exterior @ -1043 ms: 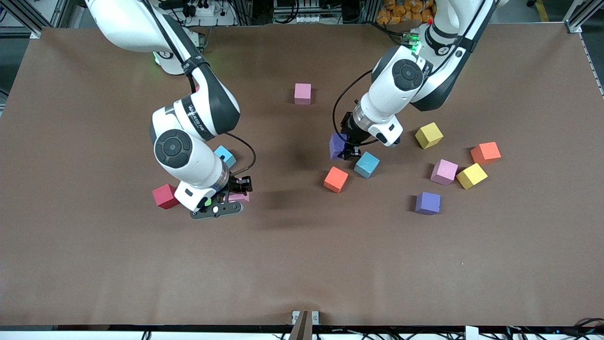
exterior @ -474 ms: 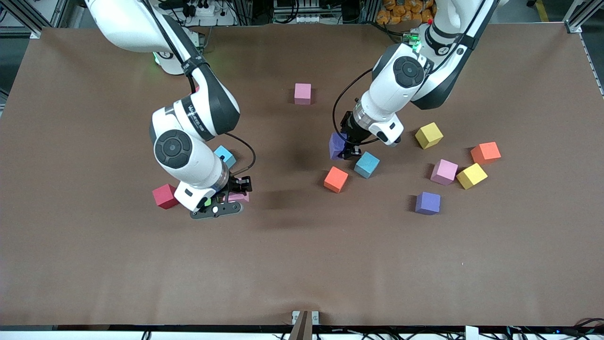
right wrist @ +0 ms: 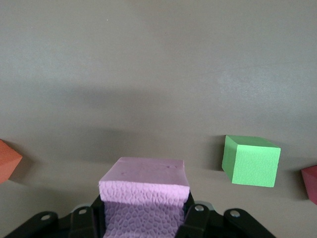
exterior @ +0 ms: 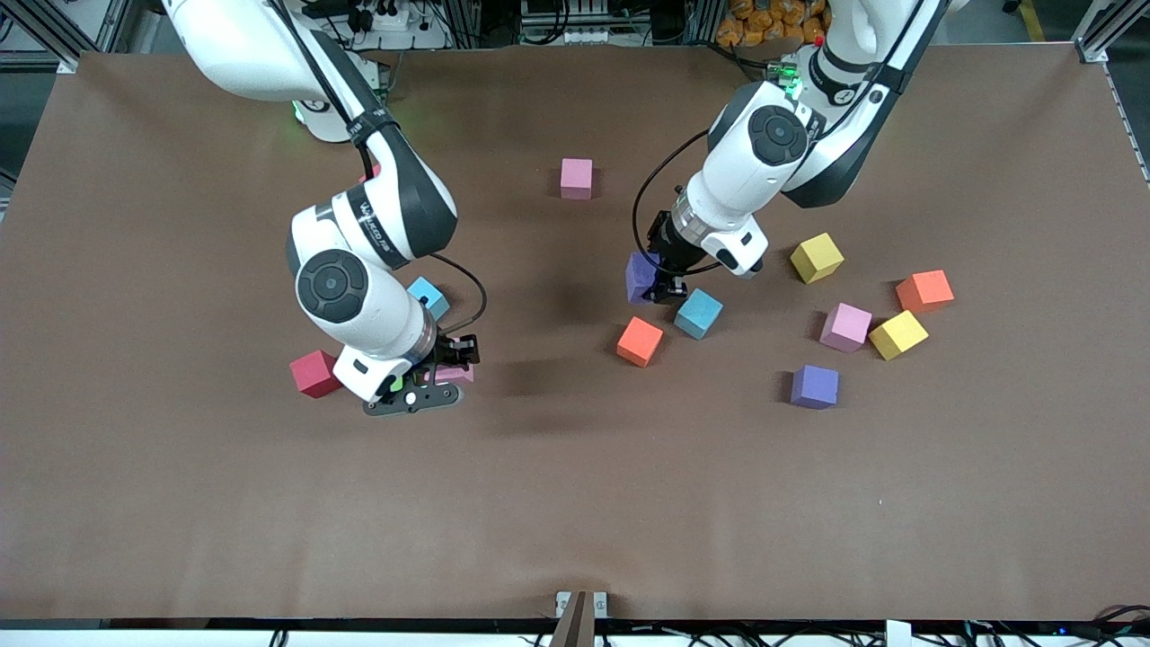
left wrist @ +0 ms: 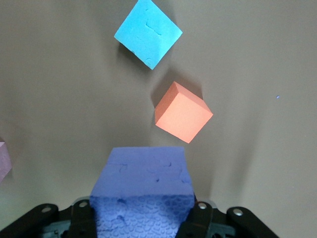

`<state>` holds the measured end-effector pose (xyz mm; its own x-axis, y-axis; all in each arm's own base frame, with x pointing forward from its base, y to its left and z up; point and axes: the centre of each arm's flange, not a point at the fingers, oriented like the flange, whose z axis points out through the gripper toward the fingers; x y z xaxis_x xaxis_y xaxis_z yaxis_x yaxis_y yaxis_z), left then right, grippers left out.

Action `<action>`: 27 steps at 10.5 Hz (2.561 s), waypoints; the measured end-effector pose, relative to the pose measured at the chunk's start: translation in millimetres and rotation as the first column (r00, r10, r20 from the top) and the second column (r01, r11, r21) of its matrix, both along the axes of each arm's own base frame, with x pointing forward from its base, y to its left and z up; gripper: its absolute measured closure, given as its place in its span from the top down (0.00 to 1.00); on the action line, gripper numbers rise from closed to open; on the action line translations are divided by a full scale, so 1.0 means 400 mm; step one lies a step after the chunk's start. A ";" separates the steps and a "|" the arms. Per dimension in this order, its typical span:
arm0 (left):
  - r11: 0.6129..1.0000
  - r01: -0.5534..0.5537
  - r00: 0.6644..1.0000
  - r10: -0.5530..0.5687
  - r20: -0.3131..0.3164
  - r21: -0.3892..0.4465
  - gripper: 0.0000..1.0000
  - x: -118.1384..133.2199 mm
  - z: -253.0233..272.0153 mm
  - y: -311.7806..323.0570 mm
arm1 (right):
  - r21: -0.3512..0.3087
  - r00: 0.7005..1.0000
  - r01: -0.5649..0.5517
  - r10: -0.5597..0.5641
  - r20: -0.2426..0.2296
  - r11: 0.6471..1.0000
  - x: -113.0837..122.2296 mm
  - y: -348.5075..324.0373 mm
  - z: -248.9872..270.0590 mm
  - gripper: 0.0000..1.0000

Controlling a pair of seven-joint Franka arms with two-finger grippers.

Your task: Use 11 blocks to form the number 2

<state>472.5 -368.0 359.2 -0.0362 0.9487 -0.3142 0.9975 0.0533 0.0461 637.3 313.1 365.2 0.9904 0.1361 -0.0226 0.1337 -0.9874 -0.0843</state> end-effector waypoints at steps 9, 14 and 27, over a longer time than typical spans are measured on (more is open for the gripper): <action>1.000 0.000 1.000 0.000 0.000 0.000 0.57 0.000 0.000 0.001 | 0.007 0.999 -0.053 0.053 -0.004 0.999 -0.045 0.082 0.002 0.56; 1.000 -0.007 1.000 0.007 -0.013 0.010 0.57 -0.013 -0.023 0.009 | 0.004 0.944 -0.327 0.326 -0.038 0.945 -0.350 0.462 -0.004 0.56; 0.997 0.015 1.000 -0.017 0.021 0.070 0.57 -0.045 -0.035 0.153 | 0.010 0.693 -0.721 0.721 -0.019 0.693 -1.031 0.667 -0.054 0.56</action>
